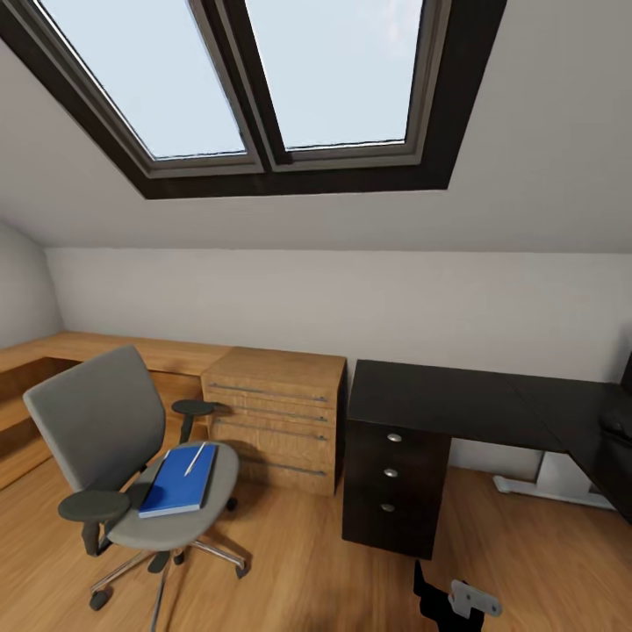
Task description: In the bedroom, organize the workspace by keeping the computer under the desk, ensuring the monitor is on the desk, placing the keyboard on the desk next to the monitor, placing the mouse on the desk next to the keyboard, moving the folder from the swivel chair onto the desk next to the mouse, stacking the notebook on top of the folder with the pen on top of the notebook, and positioning the swivel chair next to the desk.
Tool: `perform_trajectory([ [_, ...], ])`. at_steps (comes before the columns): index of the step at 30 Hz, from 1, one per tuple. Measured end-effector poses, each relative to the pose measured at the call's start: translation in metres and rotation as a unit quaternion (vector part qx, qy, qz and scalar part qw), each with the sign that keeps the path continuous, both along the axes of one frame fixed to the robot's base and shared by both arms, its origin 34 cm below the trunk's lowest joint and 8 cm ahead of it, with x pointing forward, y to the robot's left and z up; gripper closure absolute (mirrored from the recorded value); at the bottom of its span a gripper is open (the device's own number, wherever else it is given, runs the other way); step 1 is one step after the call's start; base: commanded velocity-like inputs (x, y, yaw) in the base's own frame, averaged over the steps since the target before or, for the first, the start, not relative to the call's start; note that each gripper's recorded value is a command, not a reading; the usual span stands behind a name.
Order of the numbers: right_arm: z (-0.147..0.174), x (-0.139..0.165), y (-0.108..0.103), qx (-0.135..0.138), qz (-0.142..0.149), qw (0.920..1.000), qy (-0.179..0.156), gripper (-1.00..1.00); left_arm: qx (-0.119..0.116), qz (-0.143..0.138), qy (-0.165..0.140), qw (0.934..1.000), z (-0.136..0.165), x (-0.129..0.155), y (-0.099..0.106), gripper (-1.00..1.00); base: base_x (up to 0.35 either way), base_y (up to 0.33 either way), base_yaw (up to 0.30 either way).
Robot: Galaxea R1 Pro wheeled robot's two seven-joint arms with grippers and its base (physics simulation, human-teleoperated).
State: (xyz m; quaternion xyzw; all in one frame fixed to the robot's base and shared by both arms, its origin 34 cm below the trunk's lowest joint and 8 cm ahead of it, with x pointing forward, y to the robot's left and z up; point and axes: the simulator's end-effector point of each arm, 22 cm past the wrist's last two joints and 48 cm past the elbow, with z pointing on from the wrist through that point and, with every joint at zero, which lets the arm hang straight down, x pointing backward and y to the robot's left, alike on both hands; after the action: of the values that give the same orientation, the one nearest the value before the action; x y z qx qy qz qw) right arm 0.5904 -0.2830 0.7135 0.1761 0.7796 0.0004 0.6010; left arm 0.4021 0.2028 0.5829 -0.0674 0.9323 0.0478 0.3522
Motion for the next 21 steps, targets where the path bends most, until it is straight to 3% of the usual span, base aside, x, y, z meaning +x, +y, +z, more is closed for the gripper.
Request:
perform_trajectory([
  [21,0.013,-0.007,-0.001,0.002,-0.004,0.9999,0.017,-1.0,0.001,0.0,0.016,0.9999,0.019,-0.011,0.001,-1.0,0.0,0.0,0.0],
])
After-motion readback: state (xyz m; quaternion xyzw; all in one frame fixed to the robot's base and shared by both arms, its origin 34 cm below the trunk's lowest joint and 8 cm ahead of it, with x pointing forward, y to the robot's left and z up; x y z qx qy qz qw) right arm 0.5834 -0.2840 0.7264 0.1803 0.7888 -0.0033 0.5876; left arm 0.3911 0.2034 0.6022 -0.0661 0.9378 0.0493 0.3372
